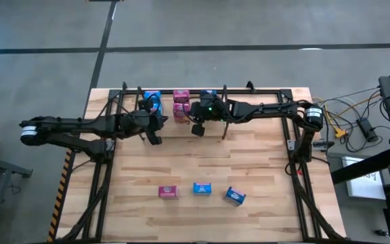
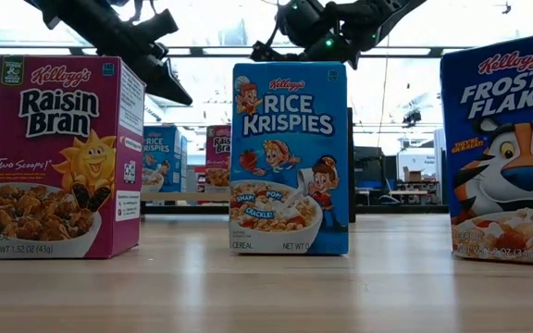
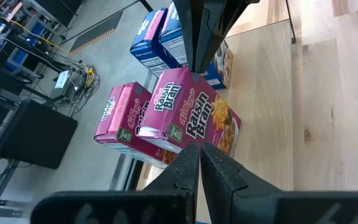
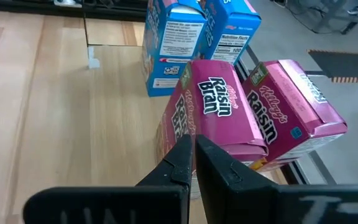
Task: Stack cereal on shelf
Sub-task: Put the right violet cereal box on the shelf aligned with the violet cereal box
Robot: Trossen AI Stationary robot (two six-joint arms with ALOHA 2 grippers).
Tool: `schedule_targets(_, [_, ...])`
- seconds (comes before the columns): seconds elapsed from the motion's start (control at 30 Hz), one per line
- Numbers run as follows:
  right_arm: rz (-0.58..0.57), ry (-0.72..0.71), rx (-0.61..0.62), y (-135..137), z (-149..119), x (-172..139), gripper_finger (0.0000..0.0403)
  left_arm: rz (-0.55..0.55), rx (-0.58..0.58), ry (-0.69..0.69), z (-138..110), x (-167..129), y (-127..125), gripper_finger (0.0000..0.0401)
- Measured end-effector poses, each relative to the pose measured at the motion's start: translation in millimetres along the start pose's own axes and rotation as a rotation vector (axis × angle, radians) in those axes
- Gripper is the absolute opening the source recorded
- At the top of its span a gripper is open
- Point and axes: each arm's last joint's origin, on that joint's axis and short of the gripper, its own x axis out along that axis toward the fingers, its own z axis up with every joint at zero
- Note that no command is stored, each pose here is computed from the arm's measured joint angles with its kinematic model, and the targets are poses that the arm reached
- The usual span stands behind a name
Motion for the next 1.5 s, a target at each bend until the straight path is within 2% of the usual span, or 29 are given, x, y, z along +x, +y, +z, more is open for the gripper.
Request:
schedule_targets(0.6, [-0.014, 0.003, -0.084, -7, -2, 1, 0.0009, -0.003, -0.048, 0.004, -5, 3, -4, 0.0000])
schedule_targets(0.87, [-0.012, 0.011, -0.147, -7, -3, 1, 0.0009, -0.123, -0.079, -0.043, -4, 3, -7, 0.0000])
schedule_targets(1.5, [0.033, 0.052, -0.128, 6, -10, 3, 0.0009, -0.120, -0.091, -0.050, -3, 3, -7, 0.0000])
